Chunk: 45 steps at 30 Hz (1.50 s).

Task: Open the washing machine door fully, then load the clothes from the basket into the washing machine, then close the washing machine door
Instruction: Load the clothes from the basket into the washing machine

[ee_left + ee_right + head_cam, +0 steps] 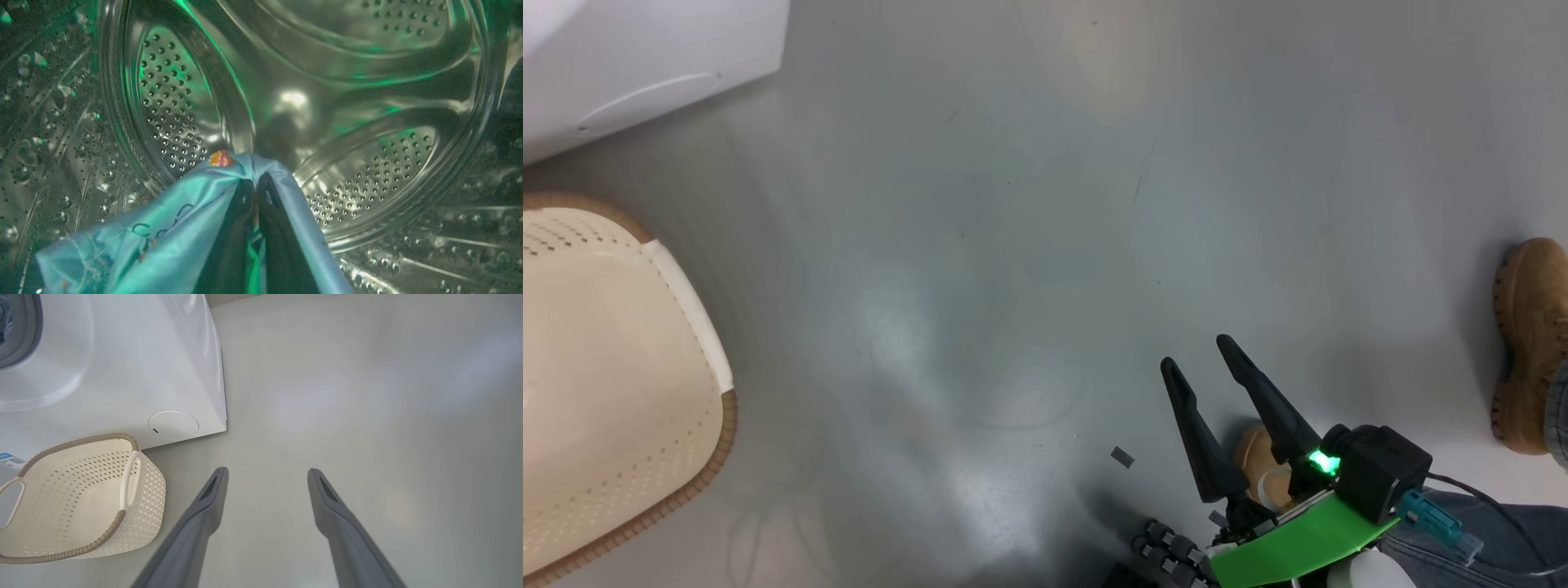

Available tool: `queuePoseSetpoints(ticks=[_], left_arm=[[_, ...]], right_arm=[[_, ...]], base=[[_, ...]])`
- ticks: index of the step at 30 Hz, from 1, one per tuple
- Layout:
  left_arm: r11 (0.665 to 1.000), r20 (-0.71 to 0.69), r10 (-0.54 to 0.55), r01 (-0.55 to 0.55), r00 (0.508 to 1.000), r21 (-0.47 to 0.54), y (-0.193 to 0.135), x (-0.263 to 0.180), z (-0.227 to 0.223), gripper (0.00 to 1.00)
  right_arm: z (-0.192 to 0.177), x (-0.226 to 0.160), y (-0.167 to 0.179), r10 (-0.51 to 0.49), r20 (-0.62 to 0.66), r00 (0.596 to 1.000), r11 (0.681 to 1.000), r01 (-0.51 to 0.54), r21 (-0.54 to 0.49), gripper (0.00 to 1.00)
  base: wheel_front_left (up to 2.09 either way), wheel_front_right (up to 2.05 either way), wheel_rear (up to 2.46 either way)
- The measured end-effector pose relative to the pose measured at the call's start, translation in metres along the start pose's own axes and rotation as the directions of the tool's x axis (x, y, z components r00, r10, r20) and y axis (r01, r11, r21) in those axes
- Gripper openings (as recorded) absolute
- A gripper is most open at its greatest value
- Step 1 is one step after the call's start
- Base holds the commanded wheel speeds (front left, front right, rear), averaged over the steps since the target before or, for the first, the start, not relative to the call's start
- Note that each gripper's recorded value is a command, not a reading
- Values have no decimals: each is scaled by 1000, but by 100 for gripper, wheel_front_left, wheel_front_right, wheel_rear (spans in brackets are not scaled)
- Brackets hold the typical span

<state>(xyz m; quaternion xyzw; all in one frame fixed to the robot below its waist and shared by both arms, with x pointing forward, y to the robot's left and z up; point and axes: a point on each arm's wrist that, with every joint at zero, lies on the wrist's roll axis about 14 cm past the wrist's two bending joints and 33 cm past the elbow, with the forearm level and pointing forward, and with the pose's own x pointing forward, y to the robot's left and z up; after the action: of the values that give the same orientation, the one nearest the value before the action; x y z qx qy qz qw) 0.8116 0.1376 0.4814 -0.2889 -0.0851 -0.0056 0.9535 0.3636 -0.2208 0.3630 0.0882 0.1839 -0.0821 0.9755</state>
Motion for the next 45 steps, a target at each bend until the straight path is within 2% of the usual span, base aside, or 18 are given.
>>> queuePoseSetpoints(ticks=[4,7,16,17,19,20,21,22,26,31,40,45], left_arm=[[1000,93,15,-15,996,1,3,5,24,0],[1000,111,22,-24,994,16,6,5,28,0],[985,-60,-18,28,998,171,13,-10,-27,0],[983,-78,-23,37,997,181,12,-12,-32,4],[977,-107,-39,60,994,206,10,-14,-40,27],[974,-116,-47,72,992,214,8,-14,-42,42],[970,-126,-54,82,991,230,7,-15,-44,82],[965,-138,-65,97,988,244,4,-15,-46,100],[943,-184,-82,137,979,305,-2,-16,-54,100],[914,-252,-54,150,966,378,0,-23,-64,100],[907,-280,-40,153,959,392,-14,-35,-58,100],[915,-320,3,126,947,383,-10,-56,-65,100]], right_arm=[[-5,0,0,-4,-15,1000,1000,4,1,100],[-6,1,0,-3,-19,1000,1000,3,3,100],[-12,4,5,14,-33,999,1000,-14,9,100],[-12,3,6,15,-35,999,1000,-15,9,100],[-13,3,6,15,-38,999,1000,-15,10,100],[-14,3,6,16,-39,999,1000,-15,10,100],[-14,3,6,16,-41,999,1000,-16,11,100],[-15,3,6,17,-41,999,1000,-17,11,100],[-15,3,8,22,-43,999,1000,-22,13,100],[-10,7,11,37,-26,999,999,-37,14,100],[-3,9,16,61,0,998,998,-61,21,100],[4,9,21,78,22,997,997,-79,25,100]], base=[[0,0,0],[0,0,0],[0,0,0],[0,0,0],[0,0,0],[0,0,0],[0,0,0],[0,0,0],[0,0,0],[0,0,0],[0,0,0],[0,0,0]])
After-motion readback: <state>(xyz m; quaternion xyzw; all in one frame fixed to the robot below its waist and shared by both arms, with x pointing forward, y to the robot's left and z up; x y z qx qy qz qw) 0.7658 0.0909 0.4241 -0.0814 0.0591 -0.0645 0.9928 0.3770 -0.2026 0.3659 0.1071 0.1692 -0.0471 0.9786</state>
